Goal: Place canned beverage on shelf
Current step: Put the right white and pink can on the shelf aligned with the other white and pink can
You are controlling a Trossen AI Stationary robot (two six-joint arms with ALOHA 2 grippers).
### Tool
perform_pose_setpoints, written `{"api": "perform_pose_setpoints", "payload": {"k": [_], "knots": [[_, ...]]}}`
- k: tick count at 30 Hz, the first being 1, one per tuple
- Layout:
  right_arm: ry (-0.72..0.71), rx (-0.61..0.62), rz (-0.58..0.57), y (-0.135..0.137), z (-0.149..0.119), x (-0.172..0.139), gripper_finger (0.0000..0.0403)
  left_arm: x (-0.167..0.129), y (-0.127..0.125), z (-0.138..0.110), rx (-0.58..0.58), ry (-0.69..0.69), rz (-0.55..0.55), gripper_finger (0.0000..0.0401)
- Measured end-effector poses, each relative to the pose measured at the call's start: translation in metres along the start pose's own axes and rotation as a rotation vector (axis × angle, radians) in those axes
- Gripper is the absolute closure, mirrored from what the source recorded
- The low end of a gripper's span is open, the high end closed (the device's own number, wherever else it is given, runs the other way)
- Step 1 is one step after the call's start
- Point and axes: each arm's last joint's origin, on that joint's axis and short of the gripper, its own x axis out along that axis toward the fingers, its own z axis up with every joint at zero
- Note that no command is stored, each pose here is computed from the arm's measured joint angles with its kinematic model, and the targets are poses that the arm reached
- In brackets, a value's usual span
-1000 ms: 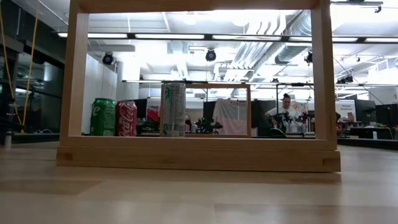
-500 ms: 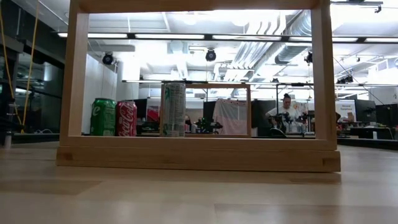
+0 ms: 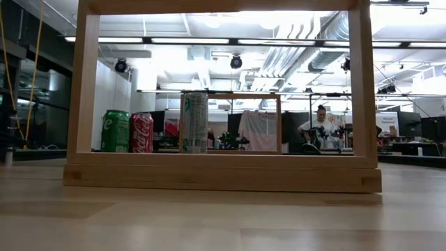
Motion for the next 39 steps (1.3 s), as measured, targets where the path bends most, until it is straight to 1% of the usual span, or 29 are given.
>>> {"api": "perform_pose_setpoints", "payload": {"k": [1, 4, 7, 9, 11, 13, 15, 17, 19, 21, 24, 27, 31, 35, 39], "knots": [[0.005, -0.014, 0.002, 0.0, -0.001, -0.001, 0.0158, 0.0, 0.0, 0.0, 0.0, 0.0, 0.0, 0.0107], [0.028, -0.082, 0.035, 0.003, -0.005, -0.01, 0.0159, 0.0, 0.0, 0.0, -0.001, 0.0, 0.0, 0.0107], [0.079, -0.207, 0.1, 0.008, -0.011, -0.031, 0.0159, 0.0, 0.0, 0.0, -0.023, 0.0, 0.0, 0.0107], [0.131, -0.317, 0.162, 0.012, -0.016, -0.051, 0.0159, 0.0, 0.0, 0.0, -0.025, 0.001, 0.0, 0.0107], [0.163, -0.416, 0.25, 0.015, -0.021, -0.074, 0.0159, 0.0, 0.0, 0.0, -0.025, 0.001, 0.0, 0.0107], [0.151, -0.514, 0.356, 0.016, -0.024, -0.098, 0.0159, 0.0, 0.0, 0.0, -0.026, 0.001, 0.0, 0.0107], [0.09, -0.595, 0.479, 0.018, -0.023, -0.122, 0.0159, 0.0, 0.0, 0.0, -0.026, 0.001, 0.0, 0.0107], [-0.022, -0.635, 0.593, 0.02, -0.017, -0.144, 0.0159, 0.0, 0.0, 0.0, -0.029, 0.001, 0.0, 0.0107], [-0.152, -0.651, 0.66, 0.024, -0.005, -0.161, 0.0159, 0.0, 0.0, 0.0, -0.056, 0.0, -0.001, 0.0107], [-0.27, -0.67, 0.694, 0.027, 0.009, -0.174, 0.0159, 0.0, 0.0, 0.001, -0.089, -0.007, -0.003, 0.0107], [-0.405, -0.729, 0.718, 0.036, 0.031, -0.189, 0.0159, 0.0, -0.001, 0.002, -0.131, -0.008, -0.036, 0.0107], [-0.487, -0.801, 0.695, 0.045, 0.056, -0.197, 0.0159, 0.0, -0.004, 0.005, -0.167, -0.028, -0.09, 0.0107], [-0.516, -0.898, 0.638, 0.055, 0.092, -0.199, 0.0159, -0.001, -0.006, 0.011, -0.208, -0.076, -0.146, 0.0107], [-0.518, -0.931, 0.567, 0.059, 0.13, -0.201, 0.0159, -0.001, -0.007, 0.013, -0.214, -0.104, -0.159, 0.0107], [-0.521, -0.963, 0.481, 0.057, 0.166, -0.201, 0.0159, -0.001, -0.007, 0.013, -0.214, -0.103, -0.154, 0.0107]]}}
